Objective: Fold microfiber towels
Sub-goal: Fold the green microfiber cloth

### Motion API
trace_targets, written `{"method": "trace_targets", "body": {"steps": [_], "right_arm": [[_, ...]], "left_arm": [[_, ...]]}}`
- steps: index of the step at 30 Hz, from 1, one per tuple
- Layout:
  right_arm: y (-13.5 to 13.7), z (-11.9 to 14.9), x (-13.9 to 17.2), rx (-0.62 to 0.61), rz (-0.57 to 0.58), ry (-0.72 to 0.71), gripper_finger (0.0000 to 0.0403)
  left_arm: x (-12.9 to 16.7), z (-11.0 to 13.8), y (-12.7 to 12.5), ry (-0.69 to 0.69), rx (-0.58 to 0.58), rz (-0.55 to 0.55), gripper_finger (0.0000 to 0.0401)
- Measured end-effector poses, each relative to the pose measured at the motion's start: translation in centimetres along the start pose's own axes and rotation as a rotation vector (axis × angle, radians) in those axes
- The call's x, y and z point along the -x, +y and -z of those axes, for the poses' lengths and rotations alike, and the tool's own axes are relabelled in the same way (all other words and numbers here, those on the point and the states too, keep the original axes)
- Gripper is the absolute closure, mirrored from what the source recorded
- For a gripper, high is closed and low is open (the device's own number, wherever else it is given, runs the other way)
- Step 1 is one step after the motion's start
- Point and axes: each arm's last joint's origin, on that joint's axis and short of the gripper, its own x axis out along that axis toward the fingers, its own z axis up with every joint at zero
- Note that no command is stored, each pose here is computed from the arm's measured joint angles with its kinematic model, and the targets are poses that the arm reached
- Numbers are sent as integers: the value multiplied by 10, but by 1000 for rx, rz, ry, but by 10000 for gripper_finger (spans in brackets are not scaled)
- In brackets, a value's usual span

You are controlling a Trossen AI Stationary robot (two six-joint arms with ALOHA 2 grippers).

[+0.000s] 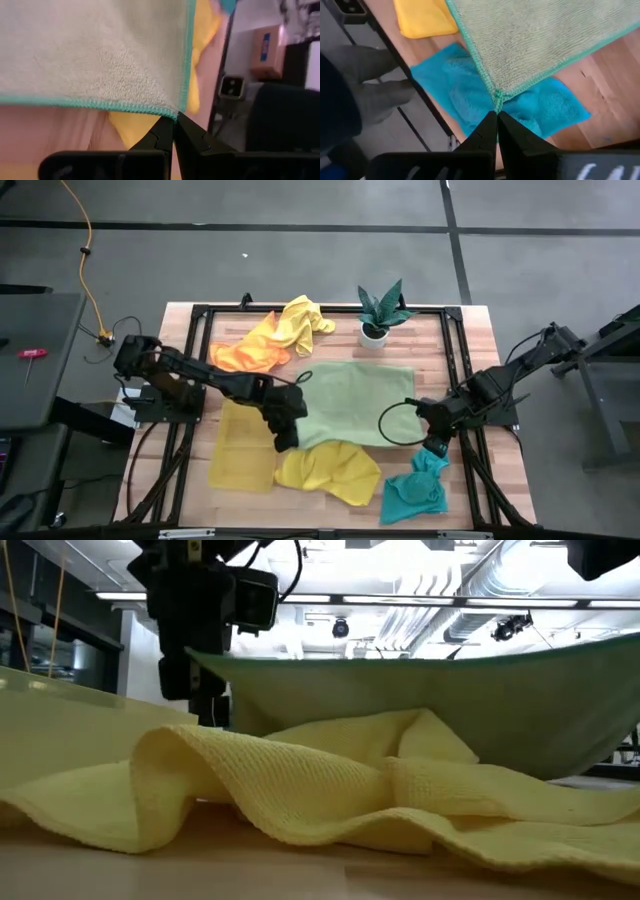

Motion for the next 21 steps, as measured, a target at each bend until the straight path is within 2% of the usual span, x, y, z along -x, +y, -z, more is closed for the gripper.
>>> {"method": "trace_targets", "body": {"steps": [2, 8, 14, 17, 21], "right_arm": [[-2, -3, 3, -15, 4, -42, 403], [-13, -14, 22, -82, 50, -308, 403], [-35, -22, 34, -240, 210, -489, 403], [-44, -25, 37, -310, 294, -541, 403], [-51, -32, 41, -367, 341, -605, 403]], "left_arm": [[10, -5, 2, -33, 7, 3, 401], [41, -21, 13, -166, 11, -21, 401], [55, -28, 30, -208, 18, -90, 401], [56, -28, 38, -219, 32, -182, 401], [60, -29, 45, -274, 43, -304, 401]]}}
